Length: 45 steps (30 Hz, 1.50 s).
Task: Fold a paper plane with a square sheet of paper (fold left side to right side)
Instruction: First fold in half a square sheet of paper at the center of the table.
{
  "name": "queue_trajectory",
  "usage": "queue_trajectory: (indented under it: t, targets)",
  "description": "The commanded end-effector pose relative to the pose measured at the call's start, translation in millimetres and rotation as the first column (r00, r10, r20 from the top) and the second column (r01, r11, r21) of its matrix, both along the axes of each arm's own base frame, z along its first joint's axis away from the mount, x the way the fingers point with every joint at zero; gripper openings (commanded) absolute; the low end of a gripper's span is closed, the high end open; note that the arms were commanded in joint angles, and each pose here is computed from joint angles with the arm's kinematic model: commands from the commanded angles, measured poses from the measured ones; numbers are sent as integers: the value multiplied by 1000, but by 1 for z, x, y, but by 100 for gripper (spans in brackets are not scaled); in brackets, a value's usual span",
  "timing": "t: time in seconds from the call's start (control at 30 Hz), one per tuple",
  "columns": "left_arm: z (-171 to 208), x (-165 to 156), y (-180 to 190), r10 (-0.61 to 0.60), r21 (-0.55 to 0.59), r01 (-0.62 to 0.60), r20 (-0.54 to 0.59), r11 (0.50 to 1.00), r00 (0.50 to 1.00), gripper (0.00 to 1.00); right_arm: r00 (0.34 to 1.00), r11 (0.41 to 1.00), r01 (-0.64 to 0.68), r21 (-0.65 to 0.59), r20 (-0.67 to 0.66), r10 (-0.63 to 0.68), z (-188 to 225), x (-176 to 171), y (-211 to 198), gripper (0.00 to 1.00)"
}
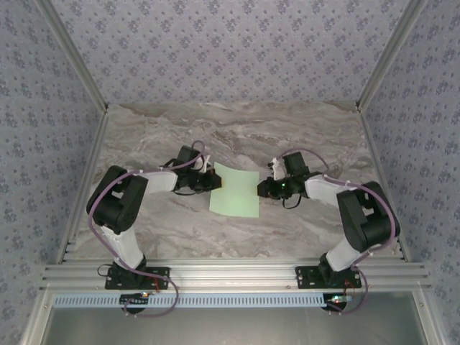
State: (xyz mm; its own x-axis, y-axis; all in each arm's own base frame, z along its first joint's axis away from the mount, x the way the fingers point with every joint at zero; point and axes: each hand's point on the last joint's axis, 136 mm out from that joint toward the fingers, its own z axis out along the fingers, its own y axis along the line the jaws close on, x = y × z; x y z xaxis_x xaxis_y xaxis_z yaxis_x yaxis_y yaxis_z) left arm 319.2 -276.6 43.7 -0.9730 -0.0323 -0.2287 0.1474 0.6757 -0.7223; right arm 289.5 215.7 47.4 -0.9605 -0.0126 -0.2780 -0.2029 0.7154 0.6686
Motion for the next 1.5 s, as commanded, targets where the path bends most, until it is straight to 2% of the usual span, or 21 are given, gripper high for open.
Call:
queue_trajectory:
  t: [0.0, 0.1, 0.17, 0.4, 0.43, 0.73, 0.9, 1.2, 1.47]
  targets:
    - [10, 1, 1, -12, 12, 12, 19, 1000, 1000, 0, 1000, 1000, 24, -5, 3, -24, -6, 18, 10, 15]
    - [16, -1, -1, -20, 3, 20, 22, 1000, 1000, 2, 999, 999, 23, -39, -29, -24, -20, 17, 13, 15]
    - [23, -2, -3, -28, -4, 28, 32, 1000, 999, 7, 998, 997, 26, -71, -50, -30, -28, 15, 11, 15]
    - [59, -7, -13, -46, -92, 52, 67, 994, 997, 42, 989, 970, 26, -243, -133, -59, -56, 1, -13, 15]
    - [65, -9, -17, -53, -108, 61, 74, 992, 996, 46, 988, 968, 23, -249, -141, -59, -59, -1, -14, 15]
    - [84, -17, -47, -103, -194, 119, 89, 974, 991, 64, 990, 974, 16, -226, -133, -47, -58, -1, -10, 16]
    - [76, -12, -61, -103, -223, 116, 68, 968, 992, 68, 991, 982, 14, -190, -130, -39, -55, -1, -5, 16]
    - [68, -5, -75, -109, -243, 119, 51, 963, 993, 69, 998, 999, 43, -15, -51, -44, -18, 14, 7, 21]
    - [65, -6, -77, -118, -238, 127, 51, 963, 992, 60, 990, 984, 111, 137, 77, -122, 43, 28, -4, 39]
